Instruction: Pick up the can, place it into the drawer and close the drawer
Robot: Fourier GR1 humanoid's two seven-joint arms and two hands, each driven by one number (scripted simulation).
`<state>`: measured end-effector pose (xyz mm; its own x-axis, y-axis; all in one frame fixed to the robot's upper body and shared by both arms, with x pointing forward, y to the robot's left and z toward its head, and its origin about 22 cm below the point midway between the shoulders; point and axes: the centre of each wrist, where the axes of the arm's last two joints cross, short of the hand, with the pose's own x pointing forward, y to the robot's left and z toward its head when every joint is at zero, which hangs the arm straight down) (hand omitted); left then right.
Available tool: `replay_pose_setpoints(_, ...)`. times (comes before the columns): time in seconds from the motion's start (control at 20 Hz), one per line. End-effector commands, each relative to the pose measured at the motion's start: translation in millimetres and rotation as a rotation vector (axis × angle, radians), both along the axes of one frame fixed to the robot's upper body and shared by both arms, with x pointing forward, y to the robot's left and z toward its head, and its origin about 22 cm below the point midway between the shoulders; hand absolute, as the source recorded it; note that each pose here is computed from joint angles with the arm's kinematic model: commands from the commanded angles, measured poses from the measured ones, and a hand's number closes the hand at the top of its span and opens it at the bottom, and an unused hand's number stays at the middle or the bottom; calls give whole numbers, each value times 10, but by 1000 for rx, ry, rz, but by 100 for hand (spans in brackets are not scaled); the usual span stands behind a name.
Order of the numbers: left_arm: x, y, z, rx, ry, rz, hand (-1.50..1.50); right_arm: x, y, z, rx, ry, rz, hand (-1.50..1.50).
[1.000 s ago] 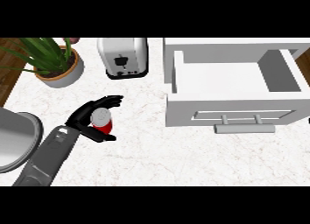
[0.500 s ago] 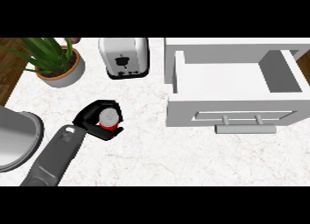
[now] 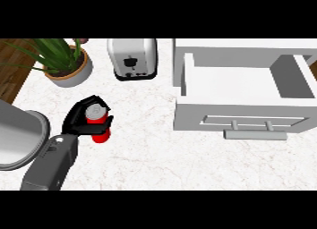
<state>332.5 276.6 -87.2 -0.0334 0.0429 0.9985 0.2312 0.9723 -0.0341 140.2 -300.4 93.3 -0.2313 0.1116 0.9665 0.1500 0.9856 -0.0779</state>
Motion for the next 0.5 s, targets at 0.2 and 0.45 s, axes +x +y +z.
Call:
replay_pose_setpoints(0.2,91,-289,348,-31,-60,267,150,-99,-19,39,2,-14,-13,-150)
replay_pose_setpoints(0.45,76,-443,921,-9,-129,220,150,-53,104,100,5,-8,2,-150)
